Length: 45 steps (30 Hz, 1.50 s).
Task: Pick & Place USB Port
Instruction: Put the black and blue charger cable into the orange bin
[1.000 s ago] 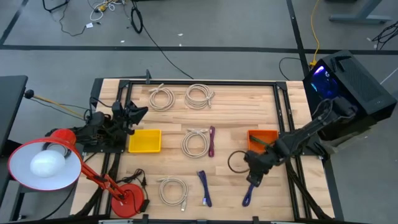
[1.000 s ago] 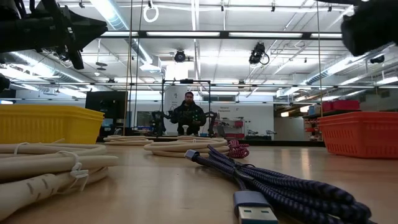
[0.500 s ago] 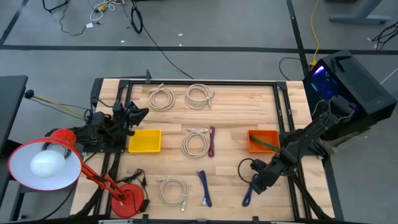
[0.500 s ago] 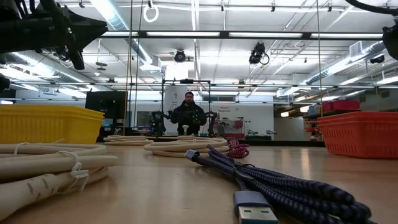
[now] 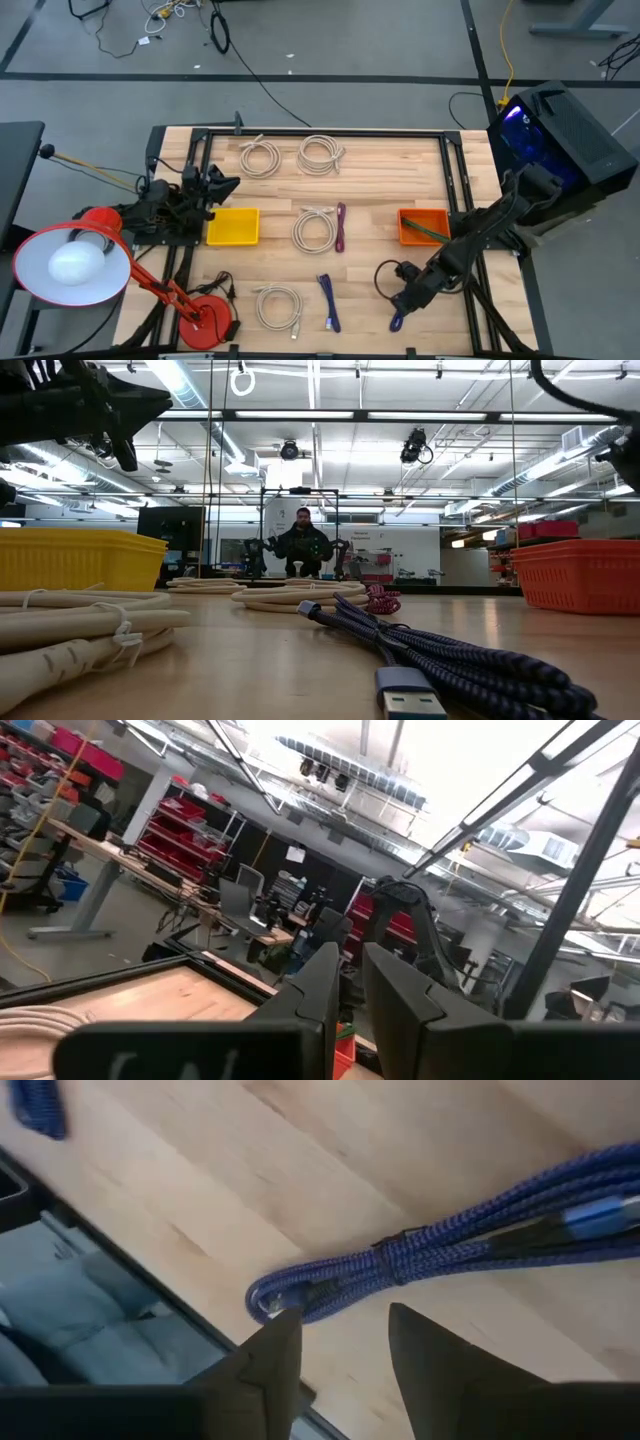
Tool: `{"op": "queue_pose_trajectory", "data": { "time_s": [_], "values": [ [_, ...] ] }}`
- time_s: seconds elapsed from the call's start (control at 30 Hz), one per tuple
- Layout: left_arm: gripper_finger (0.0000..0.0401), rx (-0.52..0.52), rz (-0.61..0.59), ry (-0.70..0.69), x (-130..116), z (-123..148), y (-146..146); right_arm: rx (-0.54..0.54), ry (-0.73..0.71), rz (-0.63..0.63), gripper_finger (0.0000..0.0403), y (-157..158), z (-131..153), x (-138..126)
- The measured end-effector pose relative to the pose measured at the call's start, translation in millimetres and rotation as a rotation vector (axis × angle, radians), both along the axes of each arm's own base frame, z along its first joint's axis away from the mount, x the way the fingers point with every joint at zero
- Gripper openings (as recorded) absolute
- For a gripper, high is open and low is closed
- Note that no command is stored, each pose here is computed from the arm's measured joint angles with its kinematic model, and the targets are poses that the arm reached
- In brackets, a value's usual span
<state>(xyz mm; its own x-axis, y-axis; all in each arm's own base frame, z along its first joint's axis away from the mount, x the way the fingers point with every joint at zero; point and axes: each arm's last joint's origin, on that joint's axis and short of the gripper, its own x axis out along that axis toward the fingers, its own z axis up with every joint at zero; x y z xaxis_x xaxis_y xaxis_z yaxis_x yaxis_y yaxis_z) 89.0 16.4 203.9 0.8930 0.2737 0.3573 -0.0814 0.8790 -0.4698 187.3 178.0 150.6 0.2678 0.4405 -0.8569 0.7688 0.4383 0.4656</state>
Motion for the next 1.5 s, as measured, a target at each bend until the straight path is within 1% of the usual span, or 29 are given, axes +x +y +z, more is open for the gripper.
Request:
{"op": "queue_pose_trajectory", "data": {
  "time_s": [0.1, 0.2, 0.4, 0.5, 0.73, 0.83, 0.97, 1.03, 1.1, 1.17, 1.23, 1.27, 1.3, 1.4, 1.5],
  "values": [
    [0.0053, 0.000, 0.000, 0.000, 0, 0, 0, 0.027, 0.042, 0.022, 0.0157, 3, -7, 1],
    [0.0053, 0.000, 0.000, 0.000, 0, 0, 0, 0.025, 0.059, 0.015, 0.0173, 4, -9, 1],
    [0.0053, 0.001, -0.005, 0.002, 0, 0, 0, 0.023, 0.068, -0.038, 0.0208, 4, -9, 1],
    [0.0053, 0.006, -0.018, 0.003, 0, 0, -1, 0.022, 0.078, -0.077, 0.0220, 2, -10, 2],
    [0.0053, 0.005, -0.019, 0.009, 0, -1, -1, 0.026, 0.142, -0.214, 0.0215, -9, -21, -2],
    [0.0053, 0.003, -0.019, 0.024, 1, -2, 0, 0.035, 0.152, -0.248, 0.0211, -13, -25, 1],
    [0.0053, -0.001, -0.019, 0.047, 2, -4, 0, 0.048, 0.216, -0.297, 0.0203, -19, -33, 8],
    [0.0053, -0.002, -0.019, 0.053, 2, -5, 0, 0.054, 0.258, -0.303, 0.0191, -21, -37, 10],
    [0.0053, -0.003, -0.019, 0.061, 2, -6, 0, 0.050, 0.275, -0.301, 0.0167, -22, -40, 11],
    [0.0053, -0.004, -0.019, 0.069, 2, -6, 0, 0.042, 0.271, -0.289, 0.0123, -21, -42, 11],
    [0.0053, -0.004, -0.018, 0.069, 2, -6, 0, 0.033, 0.264, -0.268, 0.0054, -22, -43, 10],
    [0.0053, -0.003, -0.018, 0.069, 2, -6, 0, 0.028, 0.247, -0.245, 0.0031, -22, -42, 10],
    [0.0053, -0.003, -0.018, 0.069, 2, -6, 0, 0.023, 0.233, -0.226, 0.0021, -21, -42, 11],
    [0.0053, 0.000, -0.016, 0.070, 2, -6, 0, 0.024, 0.229, -0.196, 0.0011, -21, -42, 10],
    [0.0053, 0.000, -0.017, 0.070, 2, -6, 0, 0.021, 0.212, -0.165, 0.0010, -21, -40, 9]
  ]
}}
